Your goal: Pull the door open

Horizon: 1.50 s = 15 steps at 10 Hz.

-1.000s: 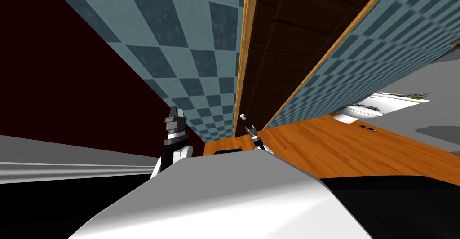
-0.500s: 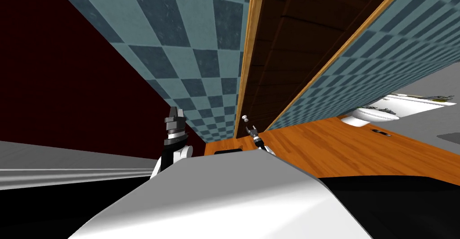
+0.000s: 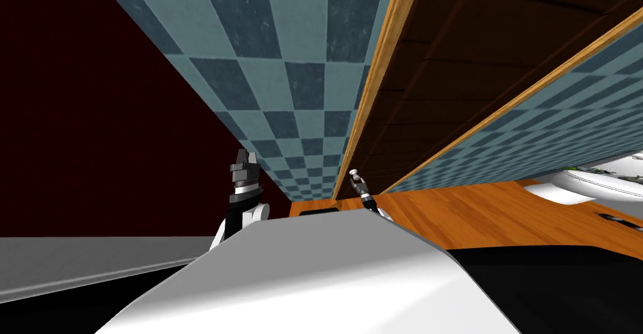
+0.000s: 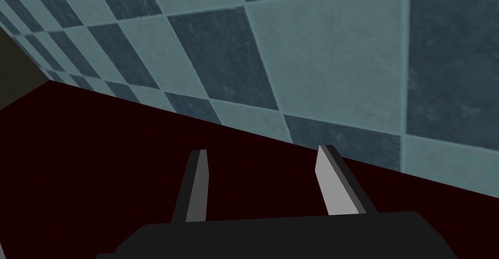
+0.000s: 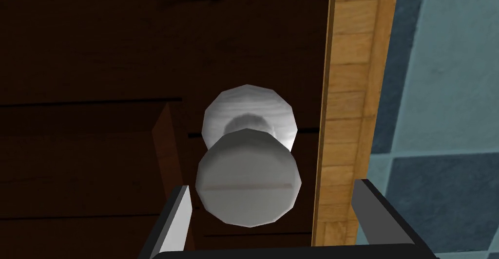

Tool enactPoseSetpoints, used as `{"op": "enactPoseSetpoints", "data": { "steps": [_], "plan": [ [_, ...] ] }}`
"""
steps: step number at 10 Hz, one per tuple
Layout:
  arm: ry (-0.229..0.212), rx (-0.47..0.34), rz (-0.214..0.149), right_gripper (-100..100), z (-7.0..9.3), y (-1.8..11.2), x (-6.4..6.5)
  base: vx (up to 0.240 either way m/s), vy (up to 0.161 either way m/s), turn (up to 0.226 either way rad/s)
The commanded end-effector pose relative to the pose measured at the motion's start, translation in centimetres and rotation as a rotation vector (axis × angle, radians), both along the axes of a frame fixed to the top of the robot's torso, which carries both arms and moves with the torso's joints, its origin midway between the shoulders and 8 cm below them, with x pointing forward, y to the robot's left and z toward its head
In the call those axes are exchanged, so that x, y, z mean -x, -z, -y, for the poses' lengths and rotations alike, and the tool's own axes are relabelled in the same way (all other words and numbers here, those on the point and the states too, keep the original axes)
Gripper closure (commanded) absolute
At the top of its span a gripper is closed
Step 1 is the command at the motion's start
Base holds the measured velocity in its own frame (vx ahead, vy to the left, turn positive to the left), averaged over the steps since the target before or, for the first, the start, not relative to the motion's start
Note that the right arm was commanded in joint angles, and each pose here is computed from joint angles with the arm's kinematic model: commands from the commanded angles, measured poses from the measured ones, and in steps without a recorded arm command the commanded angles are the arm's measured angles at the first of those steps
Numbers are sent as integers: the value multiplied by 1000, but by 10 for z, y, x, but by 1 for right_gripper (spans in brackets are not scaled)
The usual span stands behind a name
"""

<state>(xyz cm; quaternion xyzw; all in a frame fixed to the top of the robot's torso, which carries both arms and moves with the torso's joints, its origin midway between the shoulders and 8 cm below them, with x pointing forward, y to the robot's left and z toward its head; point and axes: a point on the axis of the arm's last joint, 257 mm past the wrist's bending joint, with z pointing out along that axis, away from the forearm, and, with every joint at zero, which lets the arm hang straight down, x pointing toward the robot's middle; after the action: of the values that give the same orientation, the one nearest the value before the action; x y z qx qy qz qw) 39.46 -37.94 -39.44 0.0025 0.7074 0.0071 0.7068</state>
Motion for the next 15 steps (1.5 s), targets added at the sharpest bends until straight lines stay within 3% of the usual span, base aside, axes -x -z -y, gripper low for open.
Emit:
{"op": "enactPoseSetpoints", "data": {
  "steps": [1,2,3,8,15],
  "plan": [
    [28,1,4,-100,18,-3,3,210,3,80],
    [17,2,2,-100,11,-1,4,92,-7,28],
    [17,2,2,100,11,-1,4,-11,-2,-31],
    [17,2,2,100,11,-1,4,-16,-1,1],
    [38,-182,9,100,15,-3,1,-53,-21,56]
  ]
}}
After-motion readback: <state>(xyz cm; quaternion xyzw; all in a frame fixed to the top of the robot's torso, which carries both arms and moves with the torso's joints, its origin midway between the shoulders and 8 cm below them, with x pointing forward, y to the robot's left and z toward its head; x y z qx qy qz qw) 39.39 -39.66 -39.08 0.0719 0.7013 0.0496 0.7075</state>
